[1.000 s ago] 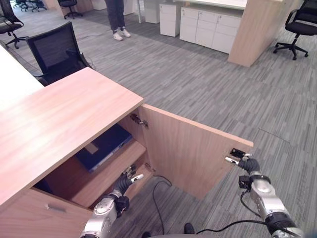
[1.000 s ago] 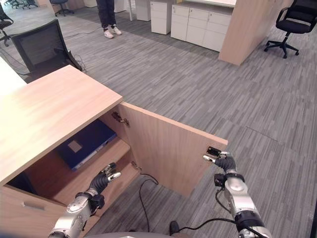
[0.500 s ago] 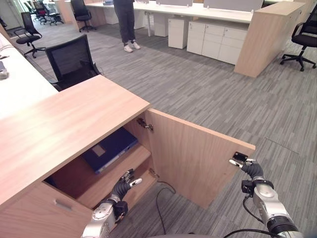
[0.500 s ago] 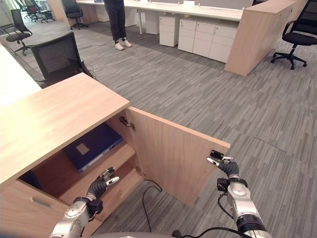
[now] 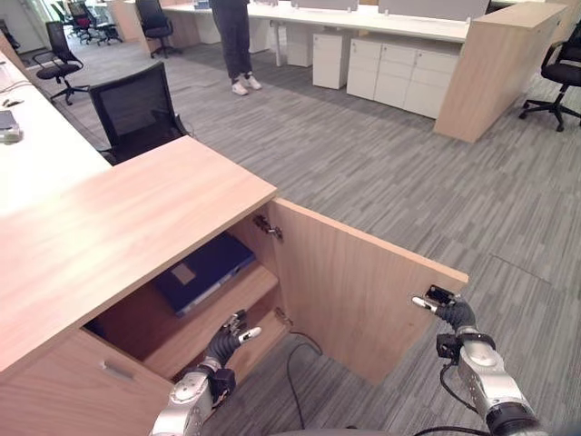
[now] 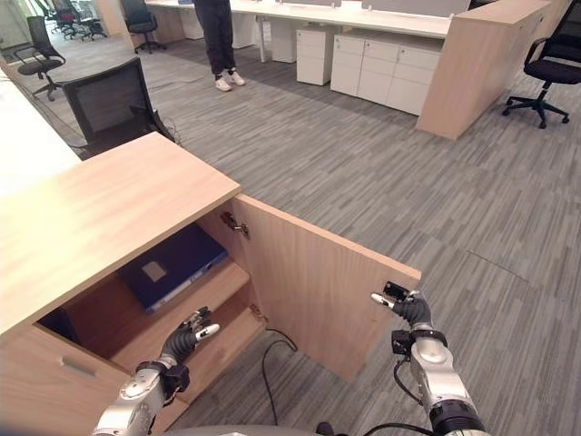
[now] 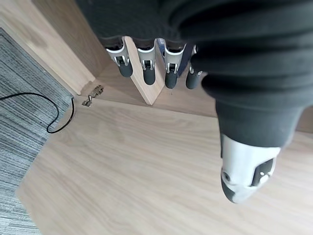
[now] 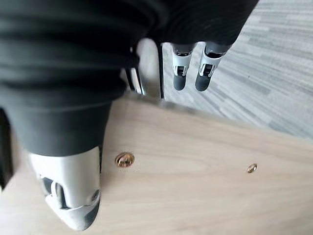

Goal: Put the empty folder in the office cabinet

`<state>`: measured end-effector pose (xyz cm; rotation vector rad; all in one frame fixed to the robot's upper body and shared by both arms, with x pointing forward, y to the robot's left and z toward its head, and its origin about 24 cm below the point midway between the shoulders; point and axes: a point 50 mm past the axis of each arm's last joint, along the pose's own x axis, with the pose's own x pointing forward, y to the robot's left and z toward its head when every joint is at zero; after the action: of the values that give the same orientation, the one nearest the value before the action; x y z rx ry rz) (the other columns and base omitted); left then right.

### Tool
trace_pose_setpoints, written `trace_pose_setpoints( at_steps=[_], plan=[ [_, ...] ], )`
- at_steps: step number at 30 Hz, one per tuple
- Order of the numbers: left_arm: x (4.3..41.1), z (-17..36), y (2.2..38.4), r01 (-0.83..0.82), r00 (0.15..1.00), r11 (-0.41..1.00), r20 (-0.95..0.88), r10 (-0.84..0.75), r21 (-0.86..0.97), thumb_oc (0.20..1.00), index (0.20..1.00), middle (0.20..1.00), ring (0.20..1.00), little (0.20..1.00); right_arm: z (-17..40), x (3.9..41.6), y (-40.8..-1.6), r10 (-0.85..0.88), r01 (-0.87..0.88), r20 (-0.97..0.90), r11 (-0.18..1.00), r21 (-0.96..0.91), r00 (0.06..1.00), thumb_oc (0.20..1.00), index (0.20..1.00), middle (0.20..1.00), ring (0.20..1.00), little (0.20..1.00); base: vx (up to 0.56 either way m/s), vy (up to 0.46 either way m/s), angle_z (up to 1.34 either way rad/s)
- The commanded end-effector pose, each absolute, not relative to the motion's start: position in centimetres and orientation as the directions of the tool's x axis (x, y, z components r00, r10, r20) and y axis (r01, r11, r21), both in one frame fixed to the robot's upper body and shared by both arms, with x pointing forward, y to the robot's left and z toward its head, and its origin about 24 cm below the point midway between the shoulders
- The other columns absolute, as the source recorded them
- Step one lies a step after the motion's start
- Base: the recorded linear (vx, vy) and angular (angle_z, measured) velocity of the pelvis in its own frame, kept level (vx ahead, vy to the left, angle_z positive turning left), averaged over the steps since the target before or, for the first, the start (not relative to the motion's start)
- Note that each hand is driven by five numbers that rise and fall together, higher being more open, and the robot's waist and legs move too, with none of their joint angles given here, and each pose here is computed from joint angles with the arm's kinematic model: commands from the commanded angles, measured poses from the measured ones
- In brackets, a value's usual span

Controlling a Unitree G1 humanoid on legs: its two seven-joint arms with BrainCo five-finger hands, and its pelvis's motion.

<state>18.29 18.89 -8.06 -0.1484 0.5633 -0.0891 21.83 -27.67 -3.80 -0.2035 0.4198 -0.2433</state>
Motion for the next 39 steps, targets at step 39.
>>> trace_pose_setpoints(
  at_steps=[39],
  plan=[
    [22.0,-6.0,17.5,0.066,0.911,0.983,-0.392,-0.129,-0.170,1.000,1.000,1.000,1.000,1.000,-3.7,23.1,-16.1,0.346,-0.450,-0.374,0.861,-0.238,0.860,1.000,1.000,1.000,1.000,1.000,-0.06,-0.010,0.33]
  ],
)
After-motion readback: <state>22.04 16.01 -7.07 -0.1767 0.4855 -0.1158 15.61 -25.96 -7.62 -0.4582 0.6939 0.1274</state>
